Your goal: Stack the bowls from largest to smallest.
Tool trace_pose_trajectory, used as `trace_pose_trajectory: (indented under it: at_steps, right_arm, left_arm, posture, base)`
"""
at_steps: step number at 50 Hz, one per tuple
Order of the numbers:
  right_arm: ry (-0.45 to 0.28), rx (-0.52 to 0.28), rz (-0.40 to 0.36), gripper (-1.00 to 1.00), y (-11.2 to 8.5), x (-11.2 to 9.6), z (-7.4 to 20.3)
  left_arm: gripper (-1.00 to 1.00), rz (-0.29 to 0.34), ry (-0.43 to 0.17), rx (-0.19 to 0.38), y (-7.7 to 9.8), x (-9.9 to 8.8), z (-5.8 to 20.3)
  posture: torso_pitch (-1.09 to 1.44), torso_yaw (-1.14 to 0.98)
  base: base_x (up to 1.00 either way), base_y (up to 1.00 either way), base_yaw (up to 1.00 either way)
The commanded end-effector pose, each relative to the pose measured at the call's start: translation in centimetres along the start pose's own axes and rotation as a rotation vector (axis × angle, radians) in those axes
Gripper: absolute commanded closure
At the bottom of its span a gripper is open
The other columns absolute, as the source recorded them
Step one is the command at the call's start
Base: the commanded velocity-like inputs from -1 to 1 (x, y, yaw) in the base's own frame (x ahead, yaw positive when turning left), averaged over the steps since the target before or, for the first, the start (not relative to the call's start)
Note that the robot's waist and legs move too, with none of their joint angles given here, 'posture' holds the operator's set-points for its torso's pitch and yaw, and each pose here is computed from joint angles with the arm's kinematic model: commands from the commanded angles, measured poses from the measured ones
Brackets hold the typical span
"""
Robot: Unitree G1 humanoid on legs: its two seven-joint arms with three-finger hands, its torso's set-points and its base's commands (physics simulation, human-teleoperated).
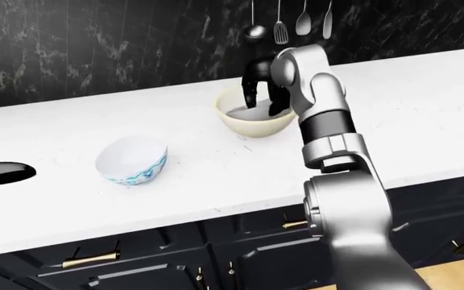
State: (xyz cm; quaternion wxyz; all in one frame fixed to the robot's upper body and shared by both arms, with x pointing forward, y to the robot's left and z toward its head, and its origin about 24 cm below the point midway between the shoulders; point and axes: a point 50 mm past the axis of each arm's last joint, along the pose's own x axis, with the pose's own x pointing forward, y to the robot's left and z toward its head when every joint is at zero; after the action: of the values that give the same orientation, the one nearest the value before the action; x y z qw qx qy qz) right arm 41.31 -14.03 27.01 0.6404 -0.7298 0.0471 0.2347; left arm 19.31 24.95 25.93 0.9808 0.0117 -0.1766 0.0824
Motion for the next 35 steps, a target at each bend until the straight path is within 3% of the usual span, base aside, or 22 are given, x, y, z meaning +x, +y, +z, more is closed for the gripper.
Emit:
trace_pose_trajectory:
  at_steps: [1, 6, 19, 27, 32, 35]
  right_arm:
    - [-0.006, -0.013, -0.099, -0.07, -2.5, -1.4, 0.3]
    - [-0.009, -0.015, -0.104, -0.18, -2.9, -1.8, 0.3]
    - [-0.058, -0.026, -0.175, -0.10, -5.5, -3.9, 1.6]
    - [-0.220, -0.054, -0.238, -0.11, -6.9, -5.8, 6.3]
    - [-0.359, -0.072, -0.295, -0.21, -6.6, -6.3, 9.5]
    - [-0.422, -0.098, -0.314, -0.15, -5.8, -6.8, 11.4]
  left_arm:
    - [-1.00, 0.004, -0.062, 0.011, 0.0, 0.0, 1.0]
    - [-1.00, 0.005, -0.063, 0.010, 0.0, 0.0, 1.1]
    - [-1.00, 0.003, -0.066, 0.009, -0.2, 0.2, 1.1]
    - [-1.00, 0.003, -0.068, 0.008, -0.2, 0.1, 1.3]
    - [-1.00, 0.007, -0.070, 0.006, 0.0, 0.0, 1.5]
    - [-1.00, 0.005, -0.072, 0.007, -0.1, 0.0, 1.7]
  posture:
    - [-0.24, 0.00]
    - [-0.24, 0.00]
    - [-0.24, 0.00]
    - [-0.24, 0.00]
    - [-0.24, 0.00]
    - [-0.24, 0.00]
  base:
    - [0.00, 0.00, 0.00]
    - [0.00, 0.00, 0.00]
    - [0.00, 0.00, 0.00]
    - [0.00, 0.00, 0.00]
    - [0.00, 0.00, 0.00]
    - [0.00, 0.00, 0.00]
